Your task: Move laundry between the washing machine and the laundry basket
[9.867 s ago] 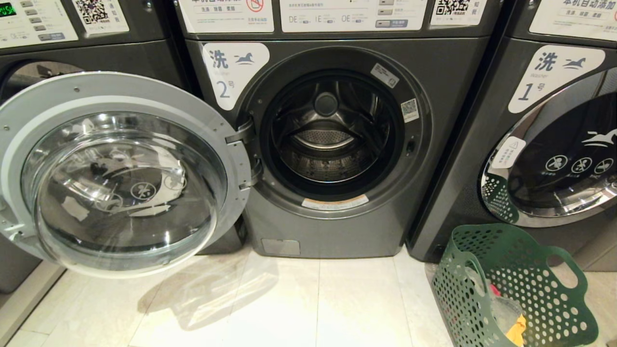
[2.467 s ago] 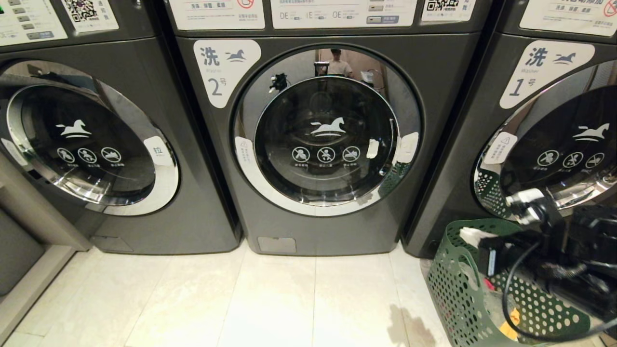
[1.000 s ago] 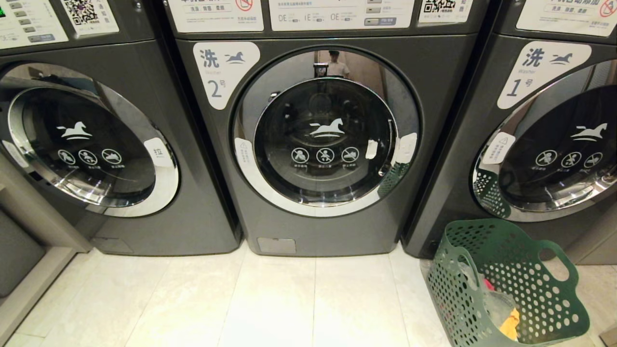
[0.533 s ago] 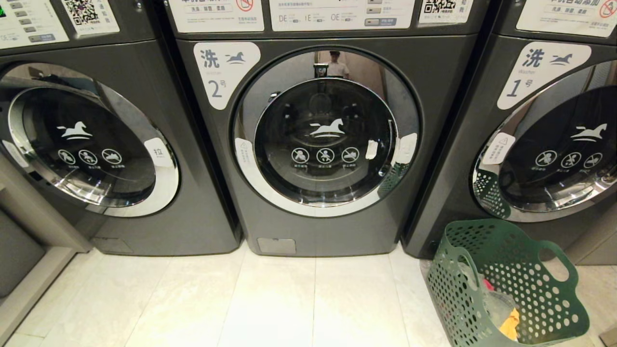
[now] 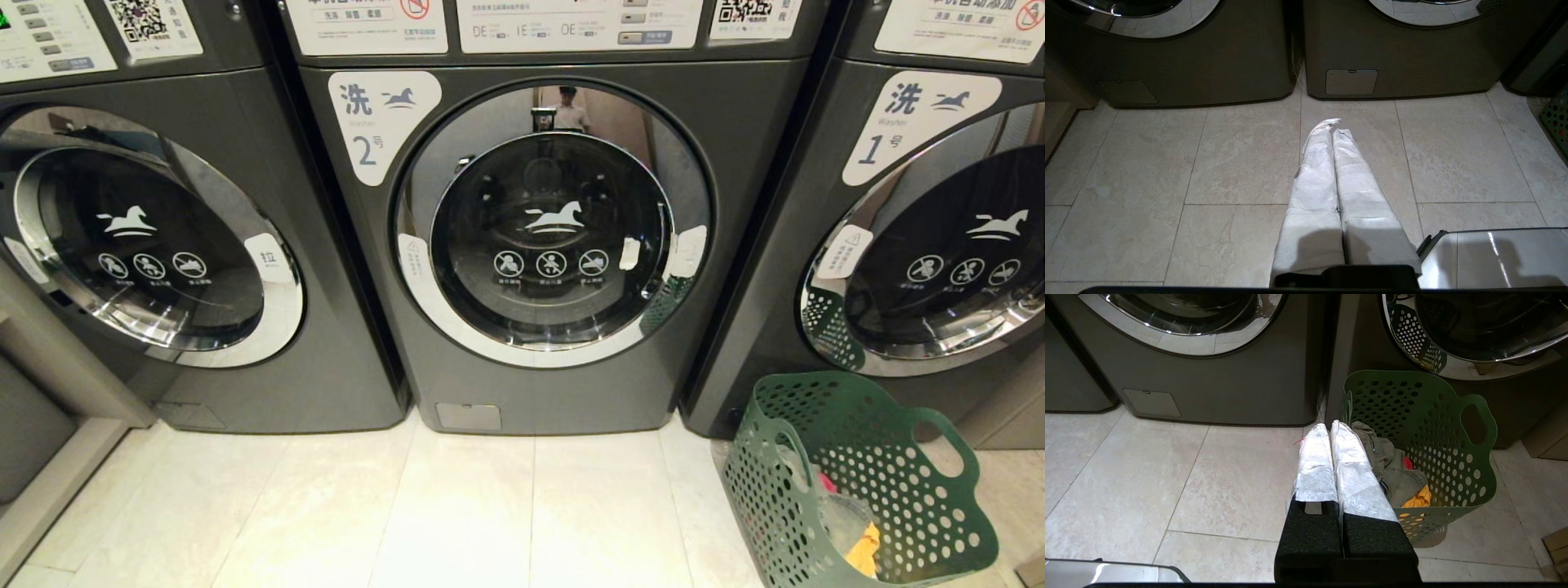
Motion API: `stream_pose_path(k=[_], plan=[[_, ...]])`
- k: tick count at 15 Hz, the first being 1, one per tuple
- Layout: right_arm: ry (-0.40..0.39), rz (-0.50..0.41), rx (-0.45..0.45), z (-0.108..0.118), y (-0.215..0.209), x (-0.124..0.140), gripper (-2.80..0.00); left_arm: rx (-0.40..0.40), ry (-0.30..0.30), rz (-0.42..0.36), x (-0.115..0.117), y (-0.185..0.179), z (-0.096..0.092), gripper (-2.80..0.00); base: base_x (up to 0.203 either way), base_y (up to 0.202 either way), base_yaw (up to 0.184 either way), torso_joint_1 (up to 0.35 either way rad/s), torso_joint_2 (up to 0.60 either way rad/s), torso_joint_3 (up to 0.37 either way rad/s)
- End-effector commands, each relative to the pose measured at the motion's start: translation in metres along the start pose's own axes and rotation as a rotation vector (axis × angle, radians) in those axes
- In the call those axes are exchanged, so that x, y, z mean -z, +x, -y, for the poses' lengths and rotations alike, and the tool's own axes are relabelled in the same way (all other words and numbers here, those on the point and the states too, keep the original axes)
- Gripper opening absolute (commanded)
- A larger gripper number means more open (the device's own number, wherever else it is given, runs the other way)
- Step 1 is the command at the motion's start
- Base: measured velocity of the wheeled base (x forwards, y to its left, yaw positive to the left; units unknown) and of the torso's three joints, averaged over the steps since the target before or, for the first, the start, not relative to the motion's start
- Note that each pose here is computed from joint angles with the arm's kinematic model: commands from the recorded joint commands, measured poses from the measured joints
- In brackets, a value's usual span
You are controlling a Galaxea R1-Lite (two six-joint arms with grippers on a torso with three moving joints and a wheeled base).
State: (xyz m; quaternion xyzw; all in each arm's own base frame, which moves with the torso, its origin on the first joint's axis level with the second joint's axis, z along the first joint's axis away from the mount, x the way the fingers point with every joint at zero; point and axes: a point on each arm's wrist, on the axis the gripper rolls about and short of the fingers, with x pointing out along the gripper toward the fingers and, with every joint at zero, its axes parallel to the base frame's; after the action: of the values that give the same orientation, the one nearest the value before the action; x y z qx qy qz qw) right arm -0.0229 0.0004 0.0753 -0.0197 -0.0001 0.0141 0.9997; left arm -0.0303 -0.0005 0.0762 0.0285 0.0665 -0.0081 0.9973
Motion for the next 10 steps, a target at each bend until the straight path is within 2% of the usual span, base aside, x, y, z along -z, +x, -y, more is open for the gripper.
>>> stream_pose_path(k=[1, 2, 4, 5, 6, 7, 10], plan=[[0.000, -0.001, -0.001, 0.0000, 0.0001, 0.0004, -2.80, -0.003, 0.001, 0.040, -0.0005, 0.0024, -0.0001, -2.80, 0.000, 0.000, 0.000, 0.000, 0.00, 0.000], [0.000, 0.000, -0.001, 0.0000, 0.0001, 0.0003, -2.80, -0.005, 0.002, 0.089, -0.0015, 0.0047, -0.0002, -2.80, 0.000, 0.000, 0.000, 0.000, 0.00, 0.000], [0.001, -0.001, -0.001, 0.0000, 0.0002, 0.0007, -2.80, -0.017, -0.001, 0.255, -0.0093, 0.0073, -0.0007, -2.80, 0.000, 0.000, 0.000, 0.000, 0.00, 0.000], [0.001, -0.001, -0.001, 0.0000, 0.0002, 0.0006, -2.80, -0.020, -0.013, 0.264, -0.0088, 0.0078, -0.0007, -2.80, 0.000, 0.000, 0.000, 0.000, 0.00, 0.000], [0.003, 0.000, -0.001, 0.0000, 0.0001, 0.0003, -2.80, -0.029, -0.049, 0.210, -0.0021, 0.0099, -0.0007, -2.80, 0.000, 0.000, 0.000, 0.000, 0.00, 0.000], [0.003, 0.000, -0.001, 0.0000, 0.0001, 0.0003, -2.80, -0.036, -0.074, 0.204, -0.0010, 0.0102, -0.0009, -2.80, 0.000, 0.000, 0.000, 0.000, 0.00, 0.000], [0.003, 0.000, -0.001, 0.0000, 0.0001, 0.0003, -2.80, -0.036, -0.080, 0.204, -0.0010, 0.0102, -0.0009, -2.80, 0.000, 0.000, 0.000, 0.000, 0.00, 0.000]])
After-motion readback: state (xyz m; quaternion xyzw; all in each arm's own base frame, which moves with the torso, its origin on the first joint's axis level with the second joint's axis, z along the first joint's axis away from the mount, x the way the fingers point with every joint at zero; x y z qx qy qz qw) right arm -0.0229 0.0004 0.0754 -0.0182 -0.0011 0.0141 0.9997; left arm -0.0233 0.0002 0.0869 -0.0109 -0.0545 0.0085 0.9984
